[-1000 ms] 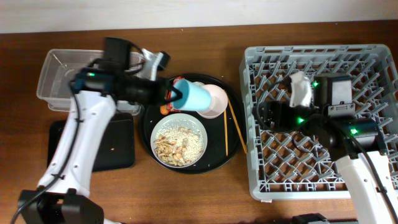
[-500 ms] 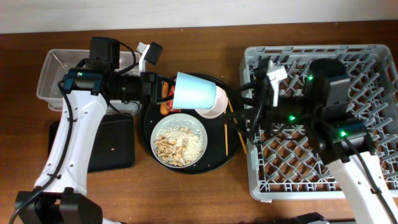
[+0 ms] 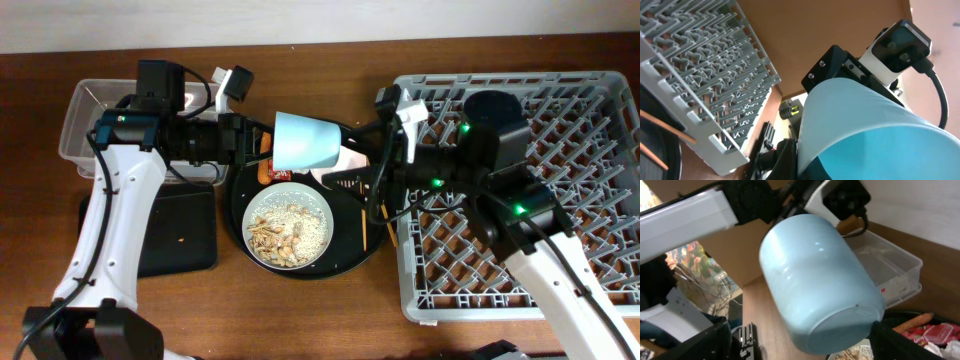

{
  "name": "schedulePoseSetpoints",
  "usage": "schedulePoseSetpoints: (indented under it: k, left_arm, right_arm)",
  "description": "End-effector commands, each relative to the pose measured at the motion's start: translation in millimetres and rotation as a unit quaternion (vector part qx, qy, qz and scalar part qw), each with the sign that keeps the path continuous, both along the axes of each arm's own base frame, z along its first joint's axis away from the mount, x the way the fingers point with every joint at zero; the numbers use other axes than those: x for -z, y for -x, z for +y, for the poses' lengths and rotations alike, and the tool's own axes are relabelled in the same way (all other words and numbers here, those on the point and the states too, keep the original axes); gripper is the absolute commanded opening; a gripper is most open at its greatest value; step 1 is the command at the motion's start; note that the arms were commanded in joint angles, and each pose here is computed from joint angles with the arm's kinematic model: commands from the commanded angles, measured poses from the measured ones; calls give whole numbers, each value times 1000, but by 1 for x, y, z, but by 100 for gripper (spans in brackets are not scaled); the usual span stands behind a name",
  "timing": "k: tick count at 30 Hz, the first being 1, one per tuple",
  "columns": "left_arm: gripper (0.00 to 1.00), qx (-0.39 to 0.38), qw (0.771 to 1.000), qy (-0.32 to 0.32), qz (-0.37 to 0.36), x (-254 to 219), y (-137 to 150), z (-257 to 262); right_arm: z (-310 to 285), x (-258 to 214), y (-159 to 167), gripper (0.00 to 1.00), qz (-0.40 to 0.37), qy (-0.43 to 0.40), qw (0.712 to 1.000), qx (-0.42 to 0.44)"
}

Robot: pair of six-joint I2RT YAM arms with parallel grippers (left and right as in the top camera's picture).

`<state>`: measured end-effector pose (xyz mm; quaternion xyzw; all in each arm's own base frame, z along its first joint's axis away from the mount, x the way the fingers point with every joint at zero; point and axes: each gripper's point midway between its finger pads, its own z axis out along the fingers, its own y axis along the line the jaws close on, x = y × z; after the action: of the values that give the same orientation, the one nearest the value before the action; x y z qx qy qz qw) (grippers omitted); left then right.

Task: Sort waste into correct bins and load items into the dishwasher rack
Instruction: 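Hand the blue cup from the left gripper to the right gripper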

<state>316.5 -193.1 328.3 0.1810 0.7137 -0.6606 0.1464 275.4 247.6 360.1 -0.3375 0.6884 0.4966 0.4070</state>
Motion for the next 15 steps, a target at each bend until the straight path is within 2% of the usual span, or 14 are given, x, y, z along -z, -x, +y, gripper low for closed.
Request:
schedulePoseSetpoints:
  k: [1, 4, 9, 15]
  left_arm:
    - [1, 23, 999, 23, -5, -11, 10, -7]
    - [1, 23, 999, 24, -1, -10, 11, -7]
    - [1, 18, 1000, 12, 3, -6, 10, -7]
    - [1, 17, 1000, 8, 1, -5, 10, -8]
  right_arm:
    - [0, 5, -16, 88, 3, 8, 1000, 26]
    - [-3, 1, -20, 88, -9, 4, 999, 32]
    - [-25, 7, -42, 88, 3, 15, 996, 92]
    - [-21, -1, -23, 92, 8, -10, 1000, 27]
